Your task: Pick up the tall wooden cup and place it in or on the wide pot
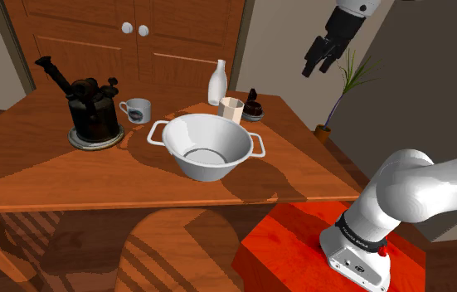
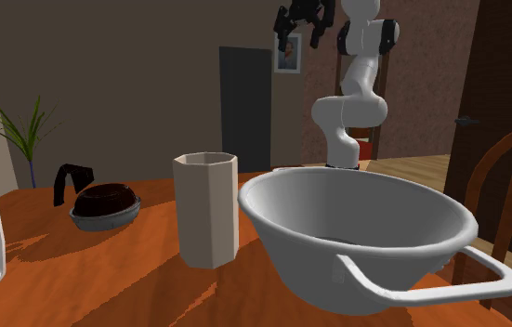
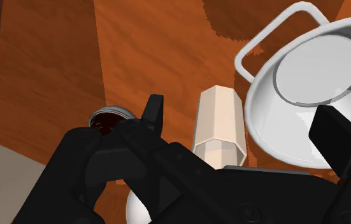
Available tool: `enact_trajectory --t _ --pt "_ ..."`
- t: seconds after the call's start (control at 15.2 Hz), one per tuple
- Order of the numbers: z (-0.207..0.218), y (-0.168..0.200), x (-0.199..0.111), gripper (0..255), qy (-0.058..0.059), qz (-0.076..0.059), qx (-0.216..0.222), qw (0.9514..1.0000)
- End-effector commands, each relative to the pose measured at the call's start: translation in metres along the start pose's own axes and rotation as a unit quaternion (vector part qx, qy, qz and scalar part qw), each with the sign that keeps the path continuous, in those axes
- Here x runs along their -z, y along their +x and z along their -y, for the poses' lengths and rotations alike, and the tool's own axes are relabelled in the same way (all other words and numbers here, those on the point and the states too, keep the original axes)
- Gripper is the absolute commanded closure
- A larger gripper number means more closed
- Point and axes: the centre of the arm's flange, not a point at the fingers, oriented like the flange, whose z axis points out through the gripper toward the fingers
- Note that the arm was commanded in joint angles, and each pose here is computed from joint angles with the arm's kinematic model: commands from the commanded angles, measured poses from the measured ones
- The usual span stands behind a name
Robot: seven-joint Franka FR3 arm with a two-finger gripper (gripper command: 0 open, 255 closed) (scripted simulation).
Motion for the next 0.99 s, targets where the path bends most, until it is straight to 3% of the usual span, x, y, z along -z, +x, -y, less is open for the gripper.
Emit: enact_trajectory --t 0.0,0.92 --pt "0.000 0.000 0.000 0 0.000 0.000 0.000 1.0000" --pt "-0.010 0.138 -0.135 0 0.017 0.037 -0.027 0.9988"
